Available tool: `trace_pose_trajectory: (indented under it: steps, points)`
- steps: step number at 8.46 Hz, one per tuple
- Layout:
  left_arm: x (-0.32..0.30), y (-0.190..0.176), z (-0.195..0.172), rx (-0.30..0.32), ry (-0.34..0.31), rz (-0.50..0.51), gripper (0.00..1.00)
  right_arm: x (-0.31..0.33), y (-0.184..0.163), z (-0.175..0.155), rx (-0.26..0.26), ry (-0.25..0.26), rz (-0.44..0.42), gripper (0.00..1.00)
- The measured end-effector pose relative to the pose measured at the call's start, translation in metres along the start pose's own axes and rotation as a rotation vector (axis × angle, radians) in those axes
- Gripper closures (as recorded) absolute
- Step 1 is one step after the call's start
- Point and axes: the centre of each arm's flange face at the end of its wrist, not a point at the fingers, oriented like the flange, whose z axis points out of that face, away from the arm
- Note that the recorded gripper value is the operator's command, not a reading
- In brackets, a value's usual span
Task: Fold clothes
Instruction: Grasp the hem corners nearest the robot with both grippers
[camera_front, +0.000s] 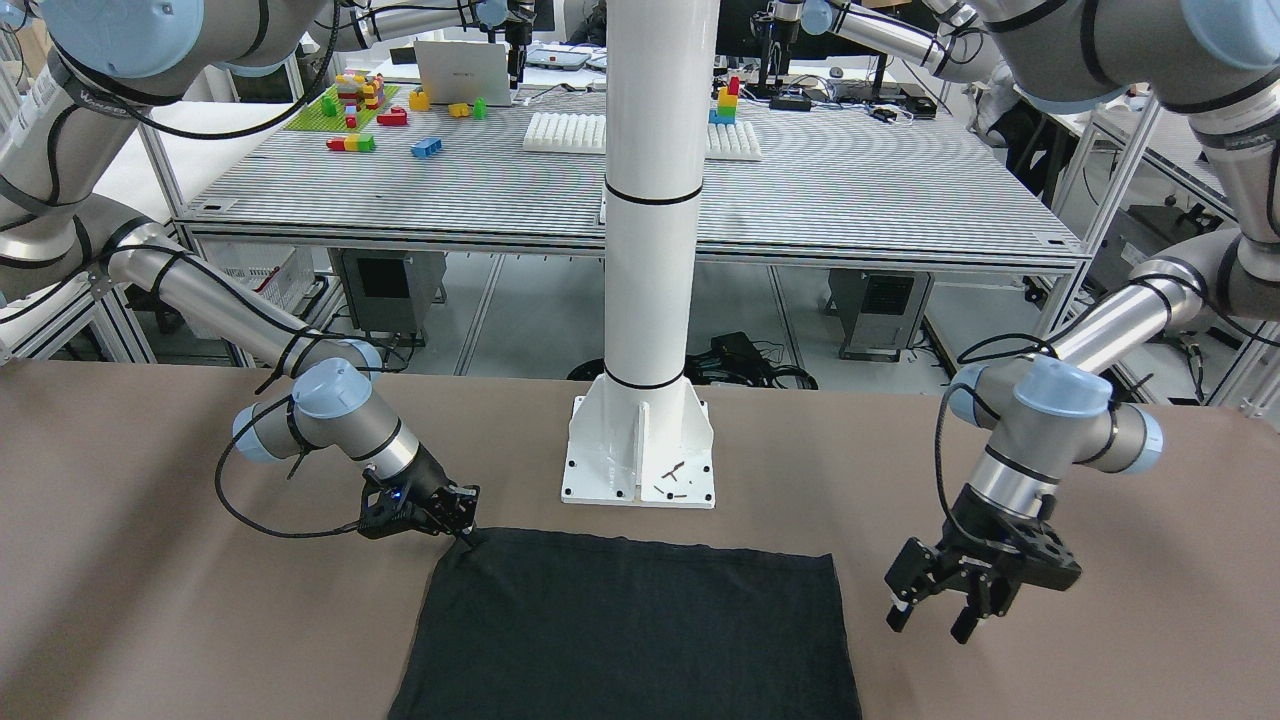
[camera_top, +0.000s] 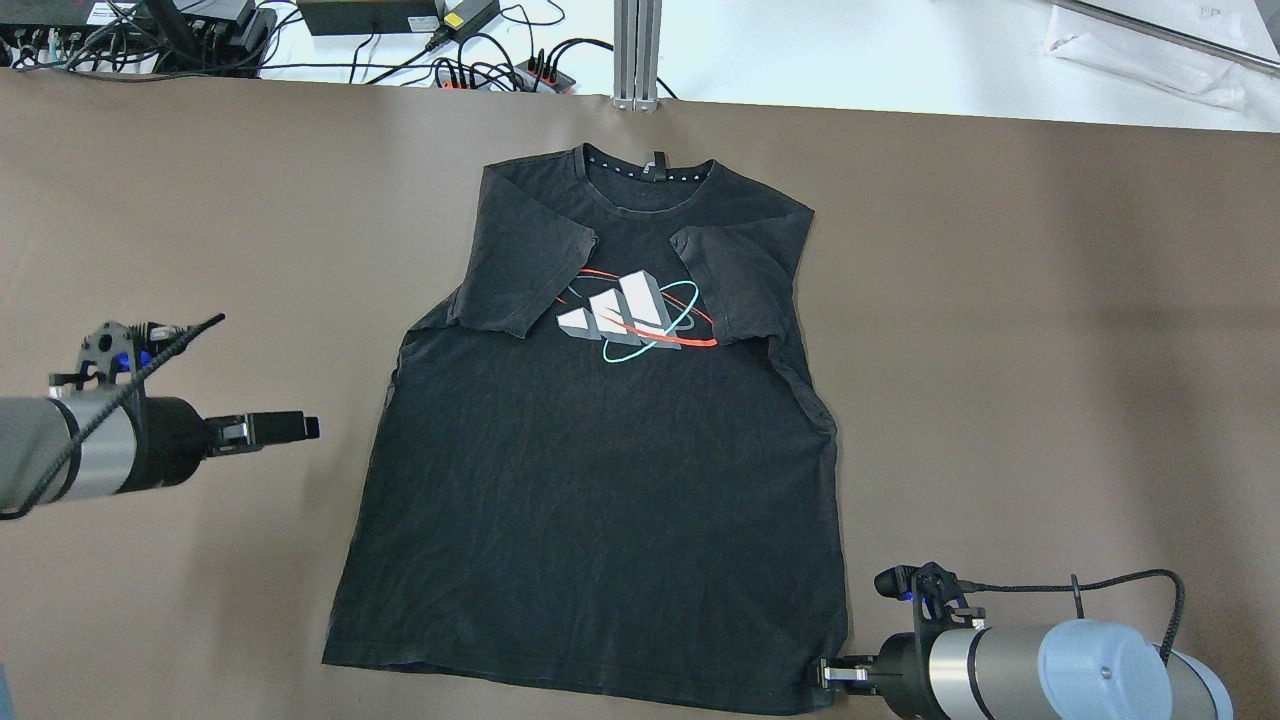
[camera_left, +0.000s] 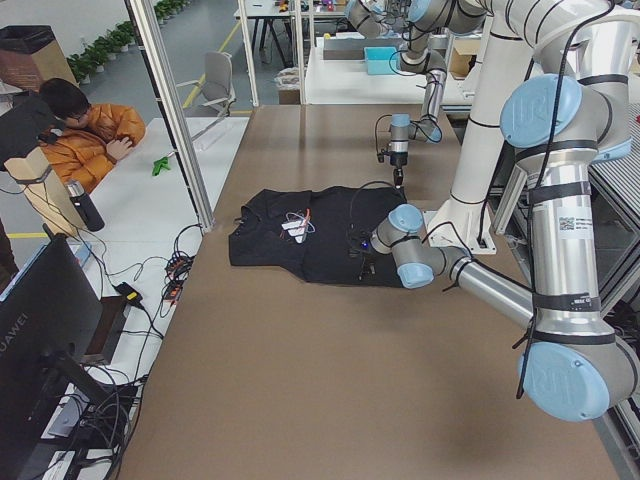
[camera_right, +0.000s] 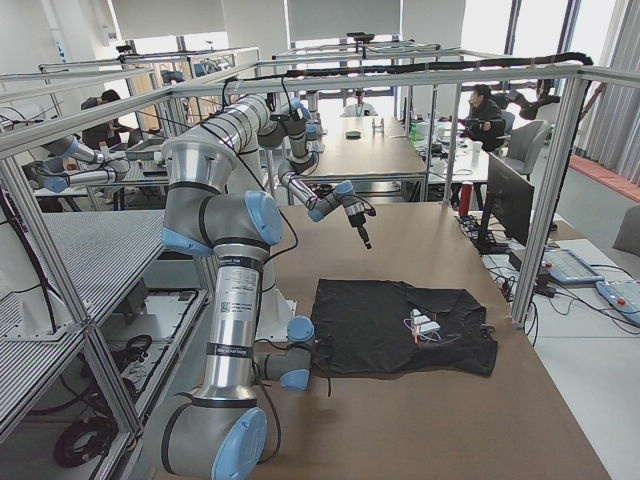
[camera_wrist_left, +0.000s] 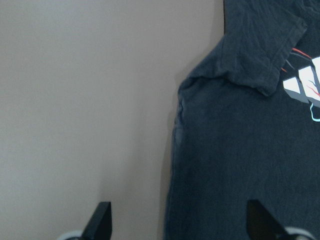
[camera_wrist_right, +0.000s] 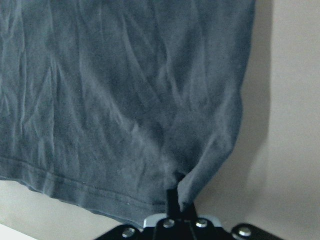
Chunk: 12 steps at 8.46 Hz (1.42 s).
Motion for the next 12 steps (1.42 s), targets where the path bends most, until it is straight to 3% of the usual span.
trace_pose_trajectory:
  steps: [6,12]
  points:
    - [0.02,0.148,0.024,-0.018,-0.004,-0.03,0.06,-0.014,-0.022,-0.02,0.03,-0.043,-0.028,1.0]
    - [-0.007,0.188,0.06,-0.022,-0.004,-0.019,0.06,-0.018,-0.025,-0.026,0.035,-0.056,-0.029,1.0]
